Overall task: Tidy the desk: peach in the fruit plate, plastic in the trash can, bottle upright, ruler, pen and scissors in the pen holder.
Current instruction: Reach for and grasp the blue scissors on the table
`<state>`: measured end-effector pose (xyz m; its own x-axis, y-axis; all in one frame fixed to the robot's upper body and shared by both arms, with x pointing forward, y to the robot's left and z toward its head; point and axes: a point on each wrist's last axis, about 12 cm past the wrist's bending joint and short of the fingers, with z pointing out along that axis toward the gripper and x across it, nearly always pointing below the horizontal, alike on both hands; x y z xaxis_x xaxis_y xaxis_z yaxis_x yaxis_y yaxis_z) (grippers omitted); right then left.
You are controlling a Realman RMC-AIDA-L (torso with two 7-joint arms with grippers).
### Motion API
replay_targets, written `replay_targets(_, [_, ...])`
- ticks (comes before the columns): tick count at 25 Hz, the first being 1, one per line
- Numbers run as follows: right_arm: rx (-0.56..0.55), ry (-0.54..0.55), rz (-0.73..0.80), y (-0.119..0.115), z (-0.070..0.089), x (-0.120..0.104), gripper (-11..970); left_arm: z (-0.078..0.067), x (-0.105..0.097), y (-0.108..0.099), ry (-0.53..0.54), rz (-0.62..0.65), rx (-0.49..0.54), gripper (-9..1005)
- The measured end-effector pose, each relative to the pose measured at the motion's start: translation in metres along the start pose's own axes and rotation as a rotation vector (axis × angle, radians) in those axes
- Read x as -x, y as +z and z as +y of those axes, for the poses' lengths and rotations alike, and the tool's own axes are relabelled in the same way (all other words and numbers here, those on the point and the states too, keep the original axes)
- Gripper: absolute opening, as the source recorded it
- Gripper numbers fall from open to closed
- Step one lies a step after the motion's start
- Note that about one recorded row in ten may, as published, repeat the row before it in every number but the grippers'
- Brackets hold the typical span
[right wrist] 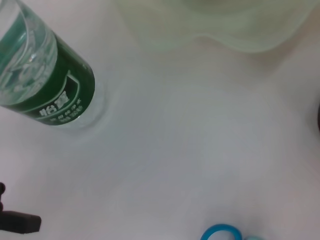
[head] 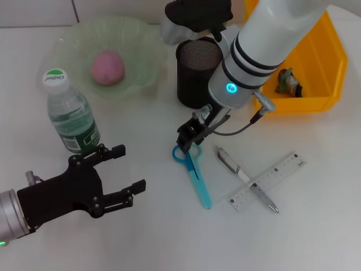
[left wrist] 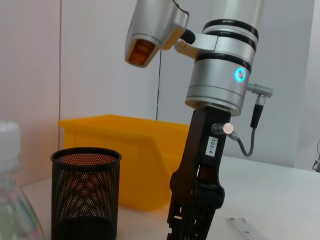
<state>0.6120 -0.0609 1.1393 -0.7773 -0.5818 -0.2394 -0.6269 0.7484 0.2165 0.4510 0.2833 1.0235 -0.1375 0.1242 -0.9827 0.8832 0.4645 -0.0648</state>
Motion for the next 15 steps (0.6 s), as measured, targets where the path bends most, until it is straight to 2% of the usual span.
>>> replay_targets(15, [0.004,0.029,-0.013,0.0061,-0.0040,-0.0011,327,0.0003,0.0001,0.0006,0.000,0.000,-0.001,832])
